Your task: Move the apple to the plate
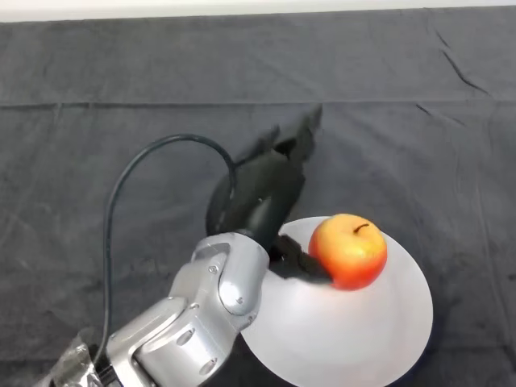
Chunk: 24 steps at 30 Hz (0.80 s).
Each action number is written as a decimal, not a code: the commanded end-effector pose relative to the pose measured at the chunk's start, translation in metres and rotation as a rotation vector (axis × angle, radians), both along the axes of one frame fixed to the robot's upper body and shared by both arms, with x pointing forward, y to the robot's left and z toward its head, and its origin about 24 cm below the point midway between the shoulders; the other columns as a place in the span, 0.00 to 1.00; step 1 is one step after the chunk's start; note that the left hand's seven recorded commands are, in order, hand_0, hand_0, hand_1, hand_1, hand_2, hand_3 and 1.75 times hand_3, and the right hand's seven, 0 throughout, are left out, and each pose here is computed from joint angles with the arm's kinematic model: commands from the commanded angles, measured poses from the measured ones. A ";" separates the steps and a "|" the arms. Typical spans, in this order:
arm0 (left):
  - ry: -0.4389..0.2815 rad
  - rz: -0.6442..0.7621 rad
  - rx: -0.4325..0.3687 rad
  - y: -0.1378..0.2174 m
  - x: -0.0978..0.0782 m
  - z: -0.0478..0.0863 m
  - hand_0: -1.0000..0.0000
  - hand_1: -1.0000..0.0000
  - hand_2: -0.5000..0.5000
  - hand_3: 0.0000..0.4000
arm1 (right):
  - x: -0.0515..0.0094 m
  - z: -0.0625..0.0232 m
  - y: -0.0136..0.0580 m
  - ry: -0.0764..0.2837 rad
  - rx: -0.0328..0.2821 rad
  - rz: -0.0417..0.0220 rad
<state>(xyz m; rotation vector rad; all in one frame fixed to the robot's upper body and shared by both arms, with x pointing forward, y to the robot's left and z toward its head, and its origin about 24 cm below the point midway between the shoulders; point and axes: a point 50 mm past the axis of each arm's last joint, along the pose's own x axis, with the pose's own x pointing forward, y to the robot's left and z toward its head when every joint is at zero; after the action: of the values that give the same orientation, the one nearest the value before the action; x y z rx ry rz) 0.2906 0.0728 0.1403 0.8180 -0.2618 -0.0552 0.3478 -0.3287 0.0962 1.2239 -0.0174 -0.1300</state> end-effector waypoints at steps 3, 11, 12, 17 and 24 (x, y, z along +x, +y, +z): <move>-0.104 0.086 -0.037 0.030 -0.007 0.016 1.00 1.00 0.50 0.00 | -0.0077 -0.0037 -0.0088 -0.008 0.003 -0.0319; -0.218 0.233 -0.136 0.071 -0.021 0.035 1.00 1.00 0.50 0.00 | -0.0077 -0.0038 -0.0087 -0.008 0.002 -0.0320; -0.230 0.250 -0.148 0.073 -0.023 0.036 1.00 1.00 0.50 0.00 | -0.0077 -0.0038 -0.0087 -0.008 0.002 -0.0320; -0.298 0.346 -0.220 0.104 -0.037 0.046 1.00 1.00 0.50 0.00 | -0.0077 -0.0038 -0.0087 -0.008 0.002 -0.0320; -0.389 0.463 -0.304 0.134 -0.057 0.053 1.00 1.00 0.50 0.00 | -0.0077 -0.0038 -0.0086 -0.008 0.001 -0.0321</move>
<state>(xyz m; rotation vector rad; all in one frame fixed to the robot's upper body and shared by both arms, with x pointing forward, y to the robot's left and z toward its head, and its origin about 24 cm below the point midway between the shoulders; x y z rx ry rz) 0.2407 0.2051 0.1867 0.5660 -0.3871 0.5532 0.3475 -0.3270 0.0936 1.2240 -0.0086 -0.1290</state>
